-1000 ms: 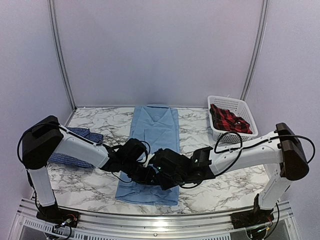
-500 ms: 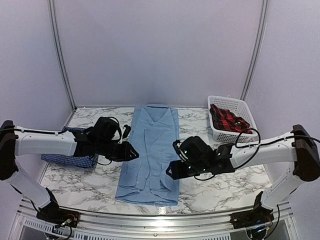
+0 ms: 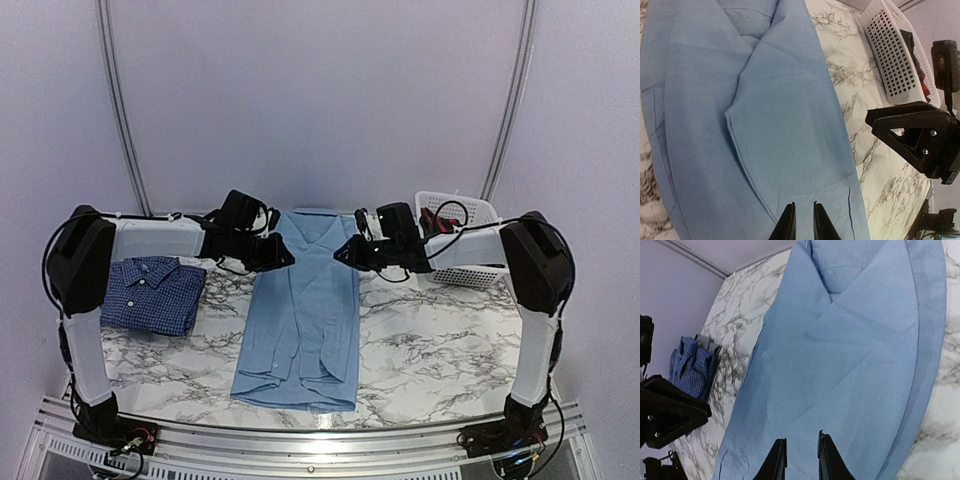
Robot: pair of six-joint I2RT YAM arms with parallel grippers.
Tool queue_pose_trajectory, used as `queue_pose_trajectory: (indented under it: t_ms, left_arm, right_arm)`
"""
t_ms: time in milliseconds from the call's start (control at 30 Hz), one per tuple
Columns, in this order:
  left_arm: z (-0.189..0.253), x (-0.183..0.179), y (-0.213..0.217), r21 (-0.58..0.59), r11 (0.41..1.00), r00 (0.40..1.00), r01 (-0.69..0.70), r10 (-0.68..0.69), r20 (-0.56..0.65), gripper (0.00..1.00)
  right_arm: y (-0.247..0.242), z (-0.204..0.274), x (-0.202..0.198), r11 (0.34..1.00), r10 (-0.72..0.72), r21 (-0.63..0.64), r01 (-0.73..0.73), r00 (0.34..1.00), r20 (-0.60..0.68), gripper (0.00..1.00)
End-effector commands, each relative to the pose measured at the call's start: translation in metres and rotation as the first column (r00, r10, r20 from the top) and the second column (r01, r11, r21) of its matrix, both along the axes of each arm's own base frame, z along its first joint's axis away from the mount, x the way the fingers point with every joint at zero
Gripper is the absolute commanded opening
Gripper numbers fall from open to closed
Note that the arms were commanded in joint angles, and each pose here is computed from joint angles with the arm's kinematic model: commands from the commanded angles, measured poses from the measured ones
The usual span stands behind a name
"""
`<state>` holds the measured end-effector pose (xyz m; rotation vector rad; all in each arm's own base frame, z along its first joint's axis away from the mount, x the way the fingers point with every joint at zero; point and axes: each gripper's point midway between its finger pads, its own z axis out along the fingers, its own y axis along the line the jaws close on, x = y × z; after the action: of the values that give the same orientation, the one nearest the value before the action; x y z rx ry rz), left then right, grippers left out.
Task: Fold and stack the long sleeve shirts
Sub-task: Adjust the sleeve of the rectangle-folded shirt.
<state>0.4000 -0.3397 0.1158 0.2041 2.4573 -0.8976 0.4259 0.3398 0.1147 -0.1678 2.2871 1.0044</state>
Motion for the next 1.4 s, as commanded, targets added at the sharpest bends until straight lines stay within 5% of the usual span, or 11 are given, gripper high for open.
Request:
queue_pose_trajectory:
  t_ms: [0,300,533,833,1367]
  left_arm:
    - [-0.004,0.042,-0.018,-0.031,0.999,0.999,0.030,-0.029,0.028,0.13]
    - [-0.018,0.106,-0.008,-0.077,0.995,0.998,-0.060,0.061,0.016,0.13]
    - [-0.039,0.131,-0.008,-0.085,0.992,0.996,-0.091,0.091,-0.004,0.13]
    - [-0.065,0.139,0.002,-0.067,0.988,0.990,-0.138,0.135,-0.047,0.13]
    - [-0.045,0.109,0.005,-0.105,0.990,0.994,-0.091,0.084,-0.070,0.23]
  right_arm:
    - [0.003,0.021,0.050,0.997,0.027,0.067,-0.033,0.996,0.081,0.19]
    - [-0.026,-0.002,0.158,0.998,-0.064,0.004,0.064,0.988,0.140,0.51]
    - [-0.030,-0.022,0.199,0.997,-0.082,0.021,0.080,0.987,0.137,0.53]
    - [-0.004,-0.021,0.205,0.991,-0.012,0.137,-0.008,0.989,0.149,0.50]
    - [-0.008,-0.009,0.212,0.982,-0.031,0.187,0.001,0.987,0.156,0.00]
